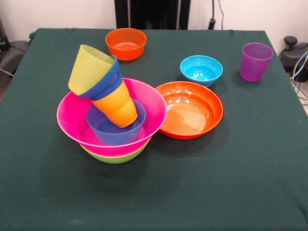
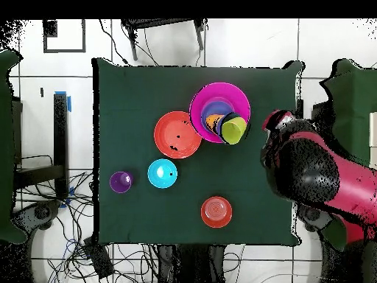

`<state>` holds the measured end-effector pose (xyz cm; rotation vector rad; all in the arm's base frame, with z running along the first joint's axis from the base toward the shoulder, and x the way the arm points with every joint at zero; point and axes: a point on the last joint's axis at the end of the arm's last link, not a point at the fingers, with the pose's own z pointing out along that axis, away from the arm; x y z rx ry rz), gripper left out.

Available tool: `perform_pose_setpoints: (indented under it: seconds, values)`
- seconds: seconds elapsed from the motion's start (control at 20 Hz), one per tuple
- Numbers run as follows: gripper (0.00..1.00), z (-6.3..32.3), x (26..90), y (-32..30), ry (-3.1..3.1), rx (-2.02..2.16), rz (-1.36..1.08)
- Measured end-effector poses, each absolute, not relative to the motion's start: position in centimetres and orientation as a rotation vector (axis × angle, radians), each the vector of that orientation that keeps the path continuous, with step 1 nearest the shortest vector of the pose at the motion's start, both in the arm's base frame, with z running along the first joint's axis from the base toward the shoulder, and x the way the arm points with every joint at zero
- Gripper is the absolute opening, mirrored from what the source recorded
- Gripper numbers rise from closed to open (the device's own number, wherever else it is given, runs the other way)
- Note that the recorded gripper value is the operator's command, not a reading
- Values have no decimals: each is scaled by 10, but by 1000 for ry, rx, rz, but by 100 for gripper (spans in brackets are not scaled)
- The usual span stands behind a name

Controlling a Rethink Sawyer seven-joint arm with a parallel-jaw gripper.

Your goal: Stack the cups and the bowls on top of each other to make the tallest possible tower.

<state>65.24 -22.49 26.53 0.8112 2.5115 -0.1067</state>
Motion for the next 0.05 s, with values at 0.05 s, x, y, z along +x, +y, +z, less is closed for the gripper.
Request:
perform_pose_setpoints:
  seconds: [0.05]
  values:
    - [100, 263, 652, -224, 2515, 806, -108]
